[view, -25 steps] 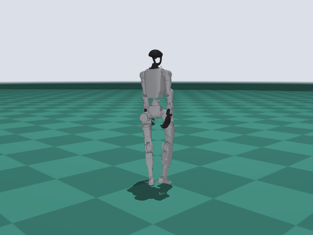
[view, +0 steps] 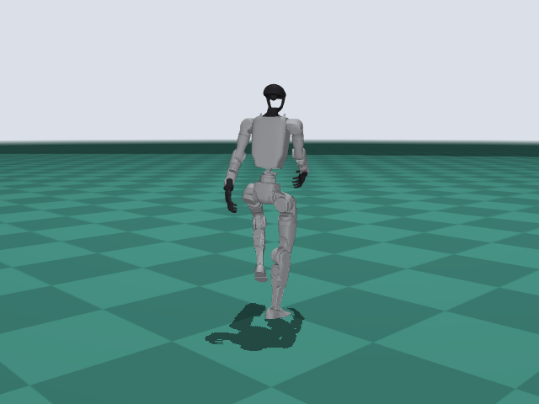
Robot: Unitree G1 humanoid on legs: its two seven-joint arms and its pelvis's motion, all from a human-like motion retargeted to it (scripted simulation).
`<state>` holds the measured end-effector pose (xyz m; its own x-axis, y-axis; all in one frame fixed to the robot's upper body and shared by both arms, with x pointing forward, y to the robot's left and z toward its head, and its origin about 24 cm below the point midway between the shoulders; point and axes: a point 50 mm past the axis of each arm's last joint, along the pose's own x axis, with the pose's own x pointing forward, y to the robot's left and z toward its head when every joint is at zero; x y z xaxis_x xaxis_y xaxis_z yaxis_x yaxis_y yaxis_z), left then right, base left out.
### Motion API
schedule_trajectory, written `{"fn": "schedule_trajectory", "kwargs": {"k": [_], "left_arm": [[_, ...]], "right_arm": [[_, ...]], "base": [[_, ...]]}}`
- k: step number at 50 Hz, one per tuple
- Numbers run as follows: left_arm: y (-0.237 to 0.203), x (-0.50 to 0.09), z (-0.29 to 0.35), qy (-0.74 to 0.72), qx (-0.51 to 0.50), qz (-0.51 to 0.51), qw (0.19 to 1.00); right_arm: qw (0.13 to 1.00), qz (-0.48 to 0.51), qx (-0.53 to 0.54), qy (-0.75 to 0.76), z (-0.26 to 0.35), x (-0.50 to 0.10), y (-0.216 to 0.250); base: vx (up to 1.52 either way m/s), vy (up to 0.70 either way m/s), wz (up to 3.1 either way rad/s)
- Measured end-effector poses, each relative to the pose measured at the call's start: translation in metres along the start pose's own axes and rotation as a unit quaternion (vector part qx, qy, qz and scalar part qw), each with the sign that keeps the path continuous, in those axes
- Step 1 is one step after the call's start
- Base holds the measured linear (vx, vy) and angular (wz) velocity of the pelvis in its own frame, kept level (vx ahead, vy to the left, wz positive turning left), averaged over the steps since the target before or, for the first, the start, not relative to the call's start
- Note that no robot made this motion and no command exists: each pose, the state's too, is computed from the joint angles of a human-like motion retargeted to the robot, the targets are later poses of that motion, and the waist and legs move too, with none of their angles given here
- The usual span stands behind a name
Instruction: In place motions
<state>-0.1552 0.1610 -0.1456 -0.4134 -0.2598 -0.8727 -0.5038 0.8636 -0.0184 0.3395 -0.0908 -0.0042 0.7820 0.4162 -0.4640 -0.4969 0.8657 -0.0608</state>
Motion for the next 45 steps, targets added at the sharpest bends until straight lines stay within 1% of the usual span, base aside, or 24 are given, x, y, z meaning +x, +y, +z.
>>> {"fn": "schedule_trajectory", "kwargs": {"k": [4, 8, 10, 13, 15, 17, 20, 22, 23, 25, 27, 29, 31, 34, 37, 41, 45], "left_arm": [[-0.012, -0.003, 0.033, -0.052, 0.045, 0.003, 0.998], [-0.021, -0.010, 0.067, -0.105, 0.087, 0.013, 0.991], [-0.025, -0.016, 0.086, -0.132, 0.110, 0.021, 0.985], [-0.036, -0.028, 0.114, -0.158, 0.145, 0.030, 0.976], [-0.055, -0.045, 0.148, -0.182, 0.177, 0.026, 0.967], [-0.079, -0.073, 0.191, -0.238, 0.206, 0.015, 0.949], [-0.125, -0.124, 0.246, -0.362, 0.239, -0.039, 0.900], [-0.151, -0.164, 0.274, -0.434, 0.228, -0.069, 0.869], [-0.160, -0.184, 0.285, -0.477, 0.204, -0.080, 0.851], [-0.184, -0.220, 0.298, -0.552, 0.177, -0.116, 0.807], [-0.210, -0.261, 0.304, -0.620, 0.185, -0.163, 0.745], [-0.228, -0.300, 0.305, -0.677, 0.188, -0.190, 0.686], [-0.237, -0.327, 0.305, -0.714, 0.196, -0.196, 0.643], [-0.245, -0.344, 0.302, -0.735, 0.220, -0.184, 0.615], [-0.249, -0.334, 0.300, -0.725, 0.235, -0.180, 0.621], [-0.240, -0.277, 0.291, -0.665, 0.229, -0.190, 0.685], [-0.220, -0.199, 0.265, -0.579, 0.207, -0.192, 0.765]], "right_arm": [[0.996, 0.015, 0.027, 0.078, -0.054, -0.008, 0.017], [0.972, 0.040, 0.068, 0.223, -0.141, -0.040, 0.045], [0.944, 0.044, 0.101, 0.312, -0.191, -0.072, 0.062], [0.873, 0.043, 0.157, 0.460, -0.261, -0.144, 0.083], [0.818, 0.024, 0.205, 0.537, -0.290, -0.192, 0.098], [0.778, -0.015, 0.265, 0.569, -0.306, -0.225, 0.110], [0.719, -0.076, 0.326, 0.609, -0.326, -0.284, 0.111], [0.677, -0.088, 0.338, 0.647, -0.334, -0.321, 0.118], [0.666, -0.094, 0.330, 0.662, -0.336, -0.333, 0.119], [0.635, -0.129, 0.322, 0.690, -0.340, -0.364, 0.122], [0.600, -0.158, 0.342, 0.705, -0.341, -0.389, 0.130], [0.570, -0.161, 0.352, 0.725, -0.340, -0.409, 0.140], [0.544, -0.160, 0.351, 0.745, -0.338, -0.424, 0.148], [0.525, -0.152, 0.351, 0.760, -0.336, -0.431, 0.155], [0.551, -0.121, 0.355, 0.746, -0.337, -0.412, 0.155], [0.638, -0.076, 0.328, 0.693, -0.338, -0.357, 0.141], [0.767, -0.093, 0.229, 0.592, -0.329, -0.276, 0.105]], "base": [[0.20, 0.00, 0.89], [0.34, -0.07, 0.51], [0.38, -0.15, 0.47], [0.34, -0.17, 1.28], [-0.07, -0.20, 0.71], [-0.27, -0.20, 0.18], [-0.01, 0.05, 0.35], [-0.03, 0.22, 0.42], [-0.10, 0.17, 0.67], [-0.06, 0.07, 0.66], [-0.10, -0.02, 0.22], [-0.08, -0.04, -0.35], [0.08, -0.04, -0.23], [0.14, -0.09, -0.21], [0.11, -0.07, -0.39], [0.03, -0.03, -0.46], [-0.14, 0.10, -0.36]]}}
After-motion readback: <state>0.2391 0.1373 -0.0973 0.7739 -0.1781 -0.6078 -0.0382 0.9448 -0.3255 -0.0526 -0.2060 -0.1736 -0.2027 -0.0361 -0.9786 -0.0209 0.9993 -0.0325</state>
